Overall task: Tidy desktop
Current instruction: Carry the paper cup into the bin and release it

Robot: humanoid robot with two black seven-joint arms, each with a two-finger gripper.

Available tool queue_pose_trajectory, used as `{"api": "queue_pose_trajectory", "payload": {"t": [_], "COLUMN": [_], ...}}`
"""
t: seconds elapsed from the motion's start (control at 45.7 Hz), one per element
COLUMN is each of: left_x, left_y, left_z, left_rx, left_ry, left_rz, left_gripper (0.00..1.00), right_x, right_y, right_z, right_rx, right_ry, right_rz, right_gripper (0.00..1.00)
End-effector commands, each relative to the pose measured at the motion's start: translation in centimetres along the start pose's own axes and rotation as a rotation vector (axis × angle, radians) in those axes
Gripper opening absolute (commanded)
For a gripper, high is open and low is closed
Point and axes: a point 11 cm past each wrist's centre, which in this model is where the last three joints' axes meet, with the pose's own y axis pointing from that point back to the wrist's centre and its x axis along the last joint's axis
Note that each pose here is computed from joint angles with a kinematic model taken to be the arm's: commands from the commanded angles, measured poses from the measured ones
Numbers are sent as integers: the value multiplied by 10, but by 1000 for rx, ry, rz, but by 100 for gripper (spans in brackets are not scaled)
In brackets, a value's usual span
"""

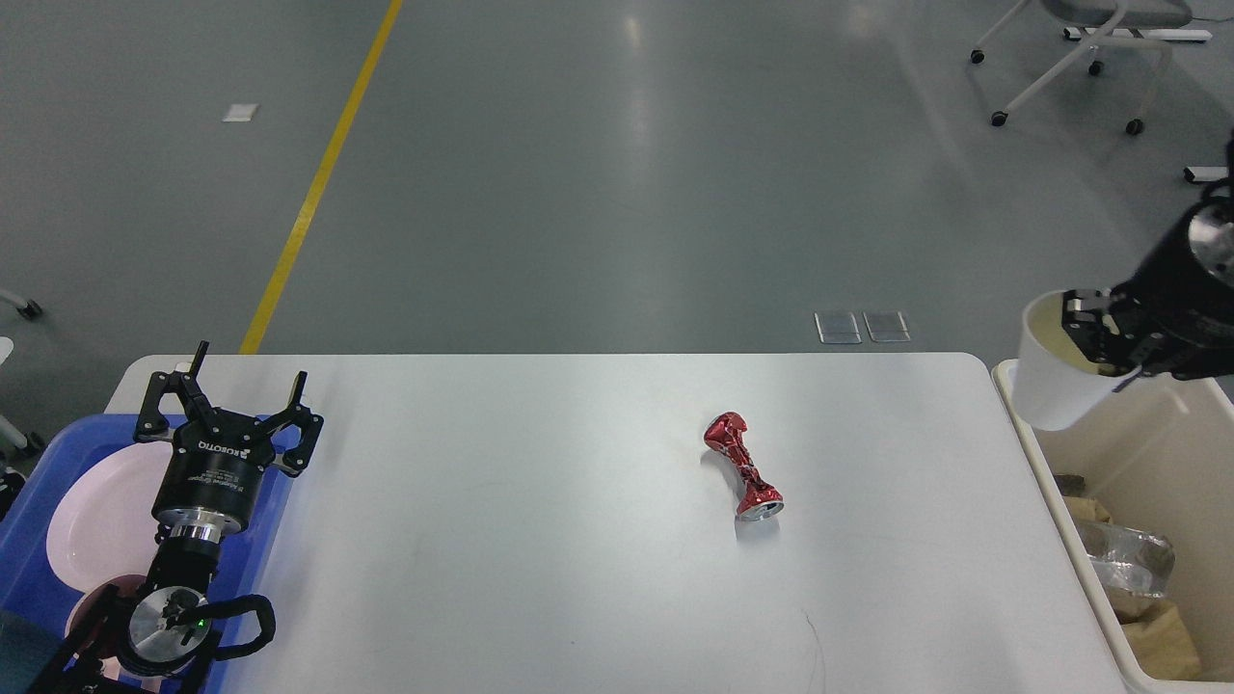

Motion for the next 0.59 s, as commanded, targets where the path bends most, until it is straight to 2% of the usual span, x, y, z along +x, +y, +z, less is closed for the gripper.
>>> {"api": "queue_pose_trajectory", "payload": {"t": [0.0, 0.284, 0.569], "left_x": [0, 0, 0], "left_y": [0, 0, 0], "left_z": [0, 0, 0], "left_rx": [0, 0, 0], "left_ry": [0, 0, 0], "left_rz": [1, 0, 0], "left_gripper": [96, 96, 96], "right_x": [13, 6, -35], "right_y": [-50, -162, -259], "right_z": [71, 145, 170], "right_rx": [-50, -113, -206], "right_ry": [-177, -359, -488], "right_rz": [40, 58, 246], "right_gripper": [0, 0, 0]}}
